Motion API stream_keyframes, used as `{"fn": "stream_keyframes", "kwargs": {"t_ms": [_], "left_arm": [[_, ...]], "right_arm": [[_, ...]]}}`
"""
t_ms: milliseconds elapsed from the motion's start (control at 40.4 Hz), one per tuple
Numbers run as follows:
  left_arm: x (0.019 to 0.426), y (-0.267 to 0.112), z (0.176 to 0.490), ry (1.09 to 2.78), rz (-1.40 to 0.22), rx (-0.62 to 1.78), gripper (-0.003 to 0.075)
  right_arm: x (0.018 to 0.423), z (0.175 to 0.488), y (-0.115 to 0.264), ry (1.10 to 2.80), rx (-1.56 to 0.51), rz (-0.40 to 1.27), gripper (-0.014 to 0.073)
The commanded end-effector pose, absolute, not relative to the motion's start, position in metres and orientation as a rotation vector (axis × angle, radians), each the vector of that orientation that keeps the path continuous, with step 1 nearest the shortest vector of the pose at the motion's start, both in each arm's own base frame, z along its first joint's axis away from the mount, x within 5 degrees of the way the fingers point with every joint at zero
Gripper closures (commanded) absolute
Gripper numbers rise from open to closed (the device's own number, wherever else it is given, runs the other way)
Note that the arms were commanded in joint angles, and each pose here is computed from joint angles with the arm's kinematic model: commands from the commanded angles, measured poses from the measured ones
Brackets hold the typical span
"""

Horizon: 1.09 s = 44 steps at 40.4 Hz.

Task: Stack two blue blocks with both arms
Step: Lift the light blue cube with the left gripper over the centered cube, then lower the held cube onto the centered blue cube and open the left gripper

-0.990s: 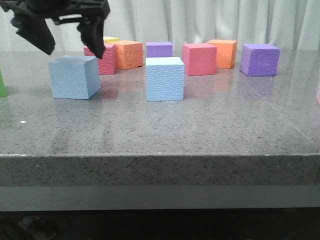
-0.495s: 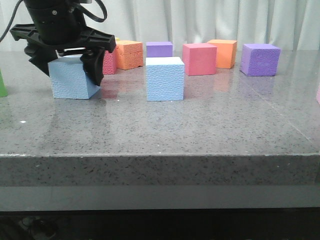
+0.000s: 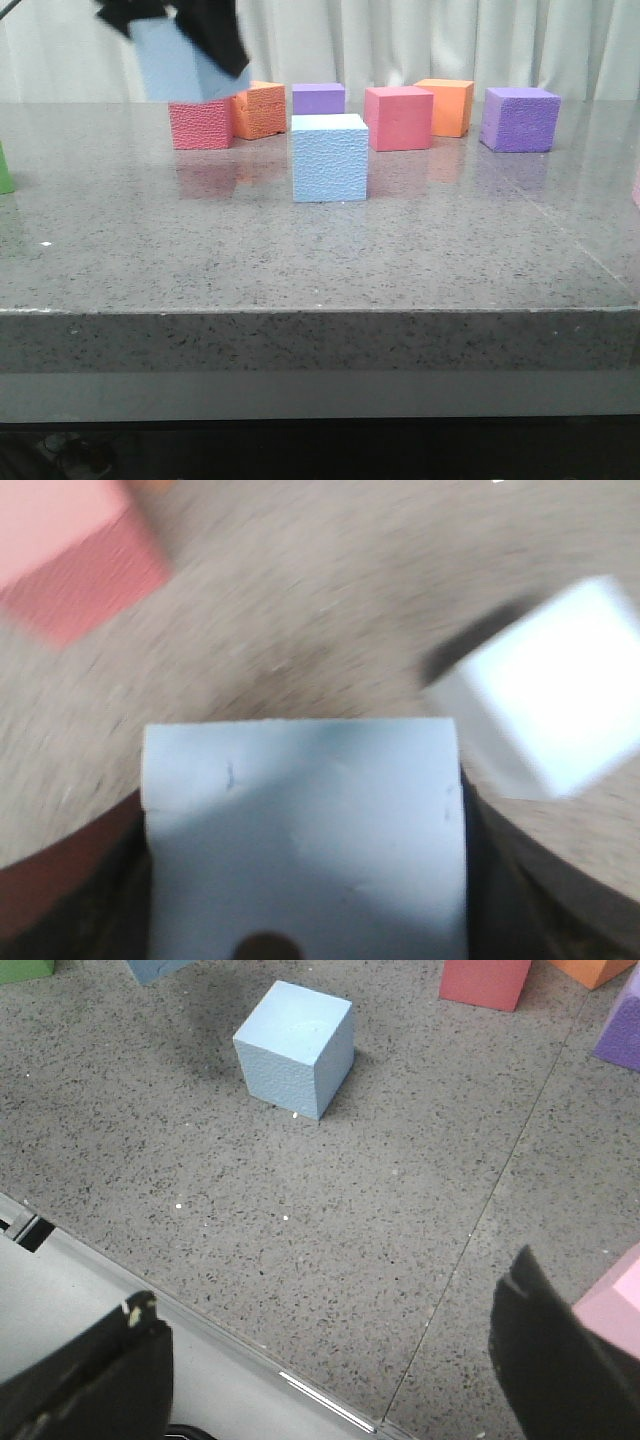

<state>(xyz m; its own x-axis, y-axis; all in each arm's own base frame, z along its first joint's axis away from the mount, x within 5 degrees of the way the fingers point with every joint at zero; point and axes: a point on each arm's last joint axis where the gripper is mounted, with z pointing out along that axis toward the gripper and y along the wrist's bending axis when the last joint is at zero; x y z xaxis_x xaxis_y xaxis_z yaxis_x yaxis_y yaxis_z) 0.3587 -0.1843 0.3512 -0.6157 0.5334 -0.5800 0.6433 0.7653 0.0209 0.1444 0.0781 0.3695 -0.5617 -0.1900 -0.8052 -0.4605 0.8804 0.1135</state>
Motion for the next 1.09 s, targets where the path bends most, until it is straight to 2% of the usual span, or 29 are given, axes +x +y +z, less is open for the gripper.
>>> {"fn": "stream_keyframes", "kwargs": {"t_ms": [0,173,520,693,1064], "left_arm": [[0.343,-0.188,0.402,2.138,-0.335,1.015,0.0364],[0.346,-0.195,0.41,2.021,-0.327,1.22,0.0364],[0.347,-0.235,0.4,1.814,-0.298,1.601,0.0364],[0.349,-0.25,0.394,1.778,-0.305,1.678,0.0364],[0.356,-0.253,0.382,1.755,-0.274,1.745,0.0364]], "right_arm": [[0.146,0.384,0.078,2.073,-0.441,0.406,-0.0048],[0.146,0.384,0.078,2.074,-0.441,0.406,-0.0048],[0.146,0.384,0.078,2.074,-0.441,0.406,-0.0048],[0.146,0.384,0.078,2.074,-0.441,0.406,-0.0048],[0.146,0.384,0.078,2.075,-0.442,0.406,-0.0048]]}}
